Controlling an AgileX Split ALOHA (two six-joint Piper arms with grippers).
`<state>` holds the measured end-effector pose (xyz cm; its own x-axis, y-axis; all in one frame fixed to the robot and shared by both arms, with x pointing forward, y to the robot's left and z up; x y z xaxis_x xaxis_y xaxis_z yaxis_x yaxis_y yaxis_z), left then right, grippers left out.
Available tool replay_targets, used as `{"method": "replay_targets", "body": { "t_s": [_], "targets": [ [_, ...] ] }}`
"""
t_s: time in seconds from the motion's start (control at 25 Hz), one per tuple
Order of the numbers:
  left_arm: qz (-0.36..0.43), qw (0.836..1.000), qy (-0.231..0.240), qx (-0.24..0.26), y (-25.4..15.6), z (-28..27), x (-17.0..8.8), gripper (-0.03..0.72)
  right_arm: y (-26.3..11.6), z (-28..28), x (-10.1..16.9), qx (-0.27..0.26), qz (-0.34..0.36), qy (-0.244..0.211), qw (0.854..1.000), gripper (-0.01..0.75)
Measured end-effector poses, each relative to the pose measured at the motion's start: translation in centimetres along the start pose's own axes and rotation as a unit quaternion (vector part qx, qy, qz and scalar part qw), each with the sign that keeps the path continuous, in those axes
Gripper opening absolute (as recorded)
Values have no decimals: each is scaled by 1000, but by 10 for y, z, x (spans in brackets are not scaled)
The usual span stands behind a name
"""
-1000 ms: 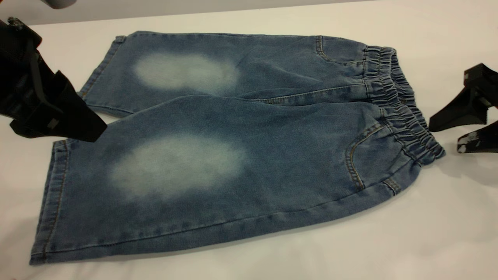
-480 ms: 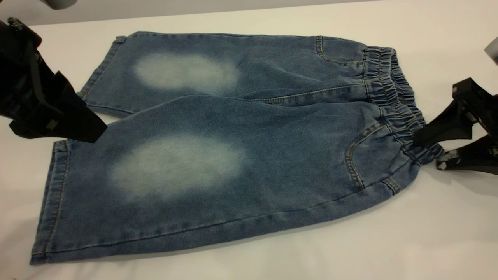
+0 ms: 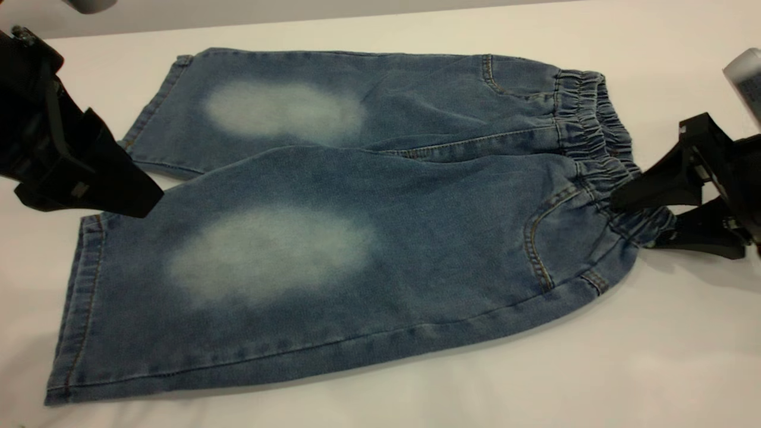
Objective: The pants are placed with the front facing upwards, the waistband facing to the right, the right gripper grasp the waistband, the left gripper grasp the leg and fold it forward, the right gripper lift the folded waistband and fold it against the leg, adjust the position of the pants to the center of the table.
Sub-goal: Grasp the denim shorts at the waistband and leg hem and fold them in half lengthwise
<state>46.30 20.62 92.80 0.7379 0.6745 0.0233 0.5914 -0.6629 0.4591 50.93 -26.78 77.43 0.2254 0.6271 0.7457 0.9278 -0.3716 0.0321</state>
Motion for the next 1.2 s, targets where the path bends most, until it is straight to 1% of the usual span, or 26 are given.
{"method": "replay_targets", "body": {
  "t_s": [0.08, 0.2, 0.32, 0.4, 0.52, 0.6, 0.64, 0.8, 1.04, 1.2],
  "targets": [
    [0, 1000, 0, 0, 0, 0, 0, 393, -1, 2, 0, 4, 4, 8, 1000, 390],
    [0, 1000, 0, 0, 0, 0, 0, 393, -2, 2, -1, 5, 4, 8, 1000, 389],
    [1, 1000, -1, 1, 0, 0, 0, 393, -1, 2, -2, 5, 3, 3, 1000, 356],
    [2, 1000, 0, 1, 0, 0, 0, 393, -1, 2, -3, 5, 3, -2, 1000, 302],
    [18, 1000, 4, 11, -5, 1, 0, 393, -1, 2, -5, 4, 3, -14, 1000, 165],
    [32, 999, -2, 30, -14, 4, -3, 393, -1, 2, -6, 4, 3, -18, 1000, 62],
    [40, 998, -7, 42, -19, 5, -5, 393, -1, 2, -6, 4, 3, -17, 1000, 44],
    [69, 994, -16, 84, -44, 10, -12, 393, -1, 2, -5, 4, 5, -9, 1000, 35],
    [122, 981, -28, 145, -84, 15, -24, 393, -1, 2, -2, 5, 4, 1, 1000, 35],
    [171, 973, -10, 154, -100, 18, -25, 393, -1, 2, 2, 6, 4, 21, 1000, 35]
  ]
}}
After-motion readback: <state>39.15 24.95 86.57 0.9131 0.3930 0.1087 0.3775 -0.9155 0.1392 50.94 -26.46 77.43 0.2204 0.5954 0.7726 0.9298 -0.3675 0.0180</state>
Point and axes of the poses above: a point on each arm's last joint axis where the gripper is mounted, z pointing out along that axis toward the gripper, x along the wrist's bending axis when the last joint is at zero, y = z × x, the point moved 2 cm from there along z, pointing out along that axis toward the gripper, and after that the axes turned 2 degrees about z, right-handed, at the moved point
